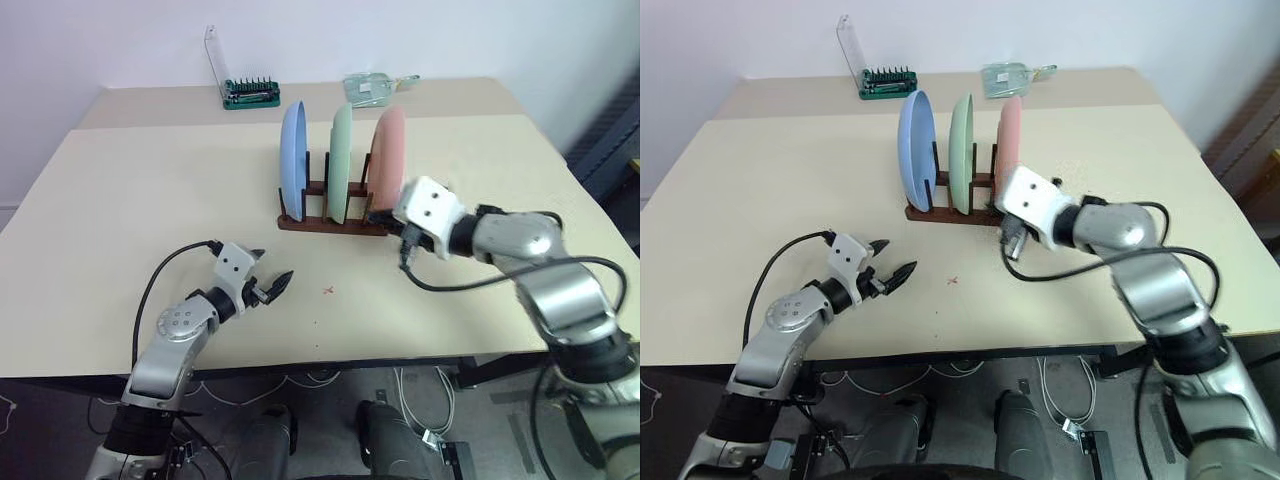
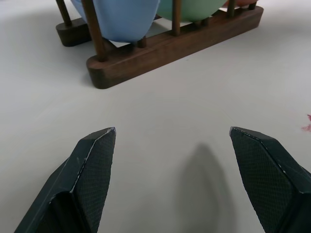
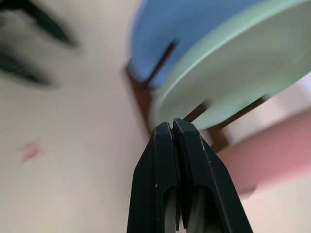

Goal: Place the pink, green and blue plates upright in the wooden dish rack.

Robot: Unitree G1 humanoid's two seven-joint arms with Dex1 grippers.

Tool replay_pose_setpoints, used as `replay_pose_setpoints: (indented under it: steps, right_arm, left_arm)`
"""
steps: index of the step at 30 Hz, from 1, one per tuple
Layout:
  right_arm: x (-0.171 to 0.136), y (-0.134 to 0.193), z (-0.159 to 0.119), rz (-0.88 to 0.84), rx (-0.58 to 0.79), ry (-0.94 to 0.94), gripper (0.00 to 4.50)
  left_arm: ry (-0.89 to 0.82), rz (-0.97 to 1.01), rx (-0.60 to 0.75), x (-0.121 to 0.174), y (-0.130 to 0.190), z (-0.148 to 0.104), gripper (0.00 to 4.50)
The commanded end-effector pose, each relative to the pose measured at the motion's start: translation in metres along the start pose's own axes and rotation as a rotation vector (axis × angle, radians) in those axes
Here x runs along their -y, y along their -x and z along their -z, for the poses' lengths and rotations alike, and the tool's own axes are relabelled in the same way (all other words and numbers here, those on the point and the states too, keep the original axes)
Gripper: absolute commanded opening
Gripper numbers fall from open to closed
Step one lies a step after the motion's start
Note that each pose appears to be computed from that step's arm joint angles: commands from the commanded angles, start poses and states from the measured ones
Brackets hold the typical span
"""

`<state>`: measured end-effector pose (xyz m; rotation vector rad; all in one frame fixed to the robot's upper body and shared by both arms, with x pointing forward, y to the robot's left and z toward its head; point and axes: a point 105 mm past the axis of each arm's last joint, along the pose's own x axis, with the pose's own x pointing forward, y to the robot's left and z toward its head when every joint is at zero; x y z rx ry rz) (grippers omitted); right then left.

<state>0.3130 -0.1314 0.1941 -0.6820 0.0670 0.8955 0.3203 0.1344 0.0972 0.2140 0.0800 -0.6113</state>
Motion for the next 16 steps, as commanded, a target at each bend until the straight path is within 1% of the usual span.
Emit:
replay_pose_setpoints:
  steps: [1, 4, 8, 11, 16]
  right_arm:
    - [0.011, 0.026, 0.013, 0.05, -0.026, -0.041, 0.05]
    - [0.02, 0.039, 0.042, 0.123, -0.066, -0.115, 0.05]
    - [0.026, 0.045, 0.065, 0.185, -0.086, -0.167, 0.05]
    - [0.027, 0.046, 0.071, 0.206, -0.071, -0.198, 0.05]
    - [0.026, 0.043, 0.074, 0.196, -0.039, -0.224, 0.05]
  left_arm:
    - [-0.042, -0.021, 0.047, -0.005, -0.001, -0.024, 3.88]
    - [-0.051, -0.059, 0.044, -0.015, 0.002, -0.032, 3.88]
    - [-0.07, -0.093, 0.011, -0.026, 0.014, -0.034, 3.88]
    - [-0.073, -0.107, -0.005, -0.028, 0.022, -0.034, 3.88]
    - [-0.066, -0.144, -0.013, -0.033, 0.022, -0.032, 3.88]
